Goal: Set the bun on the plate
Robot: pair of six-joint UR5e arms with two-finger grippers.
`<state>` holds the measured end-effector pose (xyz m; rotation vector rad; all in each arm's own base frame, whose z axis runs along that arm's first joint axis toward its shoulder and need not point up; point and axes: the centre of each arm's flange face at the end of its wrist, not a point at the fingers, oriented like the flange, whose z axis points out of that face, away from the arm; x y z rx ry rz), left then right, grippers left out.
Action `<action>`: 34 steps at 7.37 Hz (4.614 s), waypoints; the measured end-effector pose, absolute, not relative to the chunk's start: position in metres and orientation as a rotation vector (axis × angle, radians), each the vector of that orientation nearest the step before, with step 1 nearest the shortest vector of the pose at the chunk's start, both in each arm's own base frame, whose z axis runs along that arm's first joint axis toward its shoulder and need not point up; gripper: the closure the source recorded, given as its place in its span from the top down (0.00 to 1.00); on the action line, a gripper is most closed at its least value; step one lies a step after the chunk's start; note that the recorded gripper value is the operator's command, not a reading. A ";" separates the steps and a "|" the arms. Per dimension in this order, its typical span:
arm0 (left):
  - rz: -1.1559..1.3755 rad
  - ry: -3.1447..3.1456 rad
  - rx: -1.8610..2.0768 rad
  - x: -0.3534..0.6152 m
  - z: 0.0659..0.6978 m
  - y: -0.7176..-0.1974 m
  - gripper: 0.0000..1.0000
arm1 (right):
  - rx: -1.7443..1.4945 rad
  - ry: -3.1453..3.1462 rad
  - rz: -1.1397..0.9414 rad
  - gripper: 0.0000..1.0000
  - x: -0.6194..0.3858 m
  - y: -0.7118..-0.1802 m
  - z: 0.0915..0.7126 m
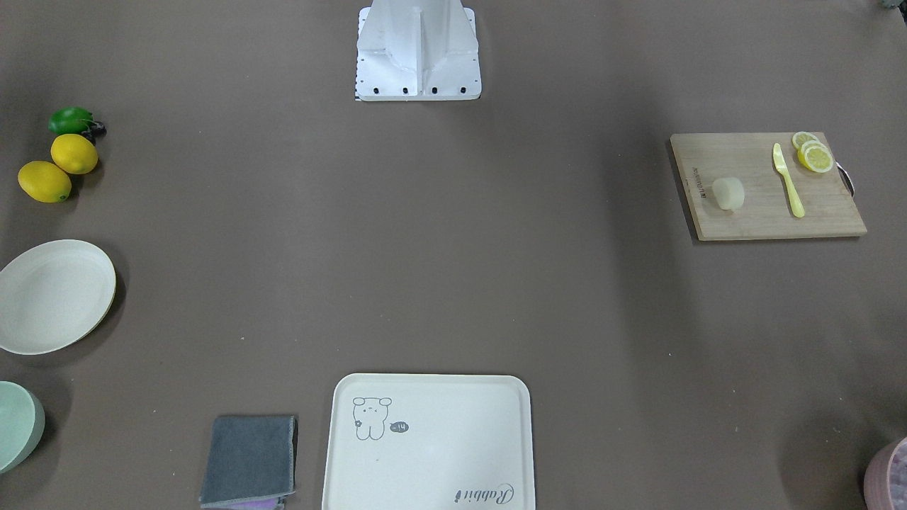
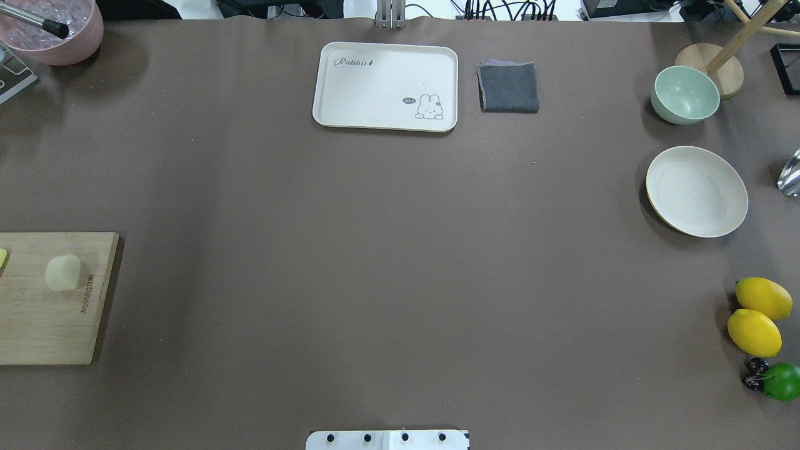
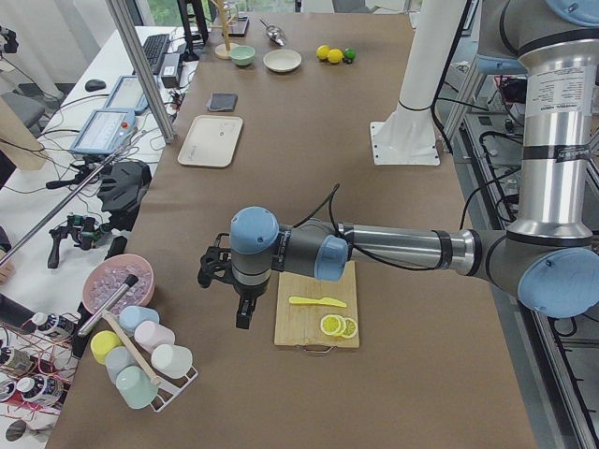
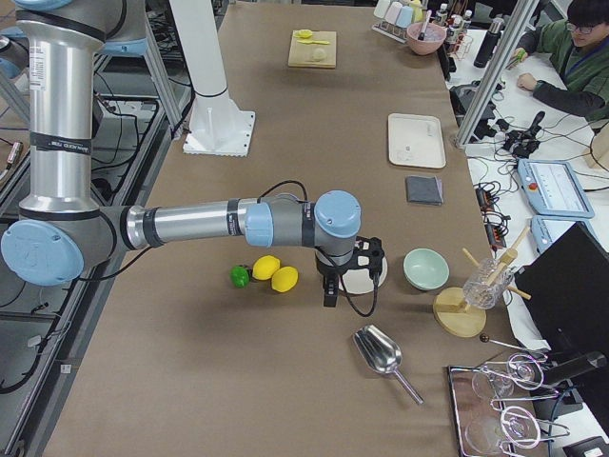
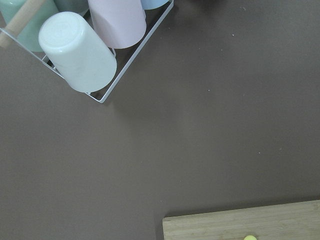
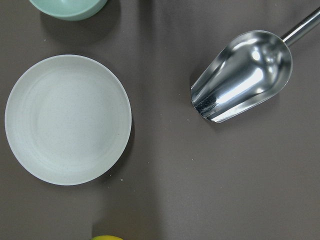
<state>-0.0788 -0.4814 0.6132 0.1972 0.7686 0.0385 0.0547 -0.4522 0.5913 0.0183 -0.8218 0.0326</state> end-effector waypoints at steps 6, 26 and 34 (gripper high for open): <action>0.036 0.771 0.207 -0.079 0.606 -0.482 0.98 | 0.025 -0.824 0.029 1.00 0.054 -0.455 0.587; 0.030 0.767 0.196 -0.079 0.611 -0.472 0.98 | 0.119 -0.845 0.019 1.00 -0.060 -0.509 0.655; 0.036 0.764 0.206 -0.079 0.607 -0.470 0.98 | 0.053 -0.797 -0.030 0.33 -0.139 -0.508 0.684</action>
